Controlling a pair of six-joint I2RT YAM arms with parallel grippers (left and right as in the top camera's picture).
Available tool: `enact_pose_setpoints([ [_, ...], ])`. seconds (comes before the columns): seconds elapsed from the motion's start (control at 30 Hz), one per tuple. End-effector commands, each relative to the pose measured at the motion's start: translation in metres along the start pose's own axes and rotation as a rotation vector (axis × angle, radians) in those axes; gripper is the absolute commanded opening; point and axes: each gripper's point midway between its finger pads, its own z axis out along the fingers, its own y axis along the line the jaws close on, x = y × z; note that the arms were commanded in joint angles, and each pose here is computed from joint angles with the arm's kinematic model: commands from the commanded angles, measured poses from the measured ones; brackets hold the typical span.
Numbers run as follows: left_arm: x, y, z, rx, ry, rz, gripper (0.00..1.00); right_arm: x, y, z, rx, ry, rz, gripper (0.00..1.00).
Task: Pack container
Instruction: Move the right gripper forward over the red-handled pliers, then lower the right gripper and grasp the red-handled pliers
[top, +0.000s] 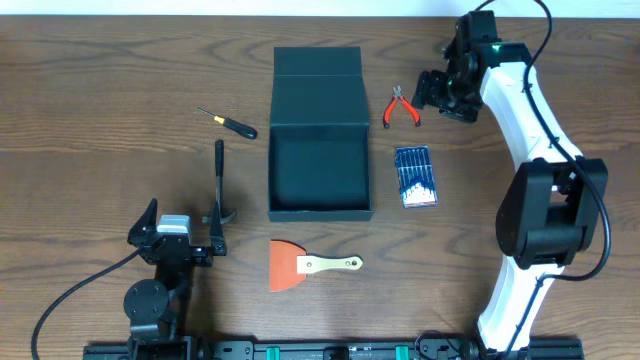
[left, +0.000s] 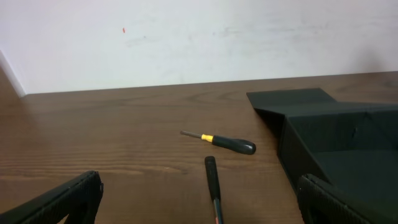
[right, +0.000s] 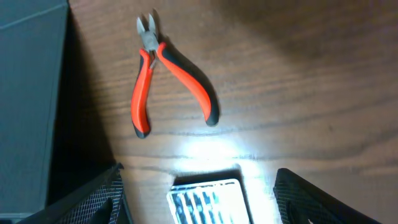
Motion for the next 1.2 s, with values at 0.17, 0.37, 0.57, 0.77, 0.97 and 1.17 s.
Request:
enact_pose_setpoints([
  [0.17,0.015,-0.001,0.001,0.005,0.046,0.008,0.99,-0.011,0.009,0.017,-0.013,-0.023,-0.175,0.88],
  [0.37,0.015,-0.001,0.001,0.005,0.046,0.008,0.98,-0.010,-0.001,0.029,0.028,-0.008,-0.291,0.86],
  [0.57,0.015,-0.001,0.001,0.005,0.046,0.008,0.99,-0.007,-0.005,0.043,0.034,0.014,-0.320,0.85],
  [0.77,0.015,-0.001,0.001,0.005,0.046,0.008,0.99,-0.001,-0.008,0.058,0.037,0.045,-0.366,0.80],
  [0.97,0.015,-0.001,0.001,0.005,0.046,0.008,0.98,0.005,-0.010,0.074,0.043,0.076,-0.377,0.79],
  [1.17,0.015,-0.001,0.001,0.005,0.046,0.008,0.98,0.009,-0.003,0.087,0.054,0.080,-0.415,0.76],
])
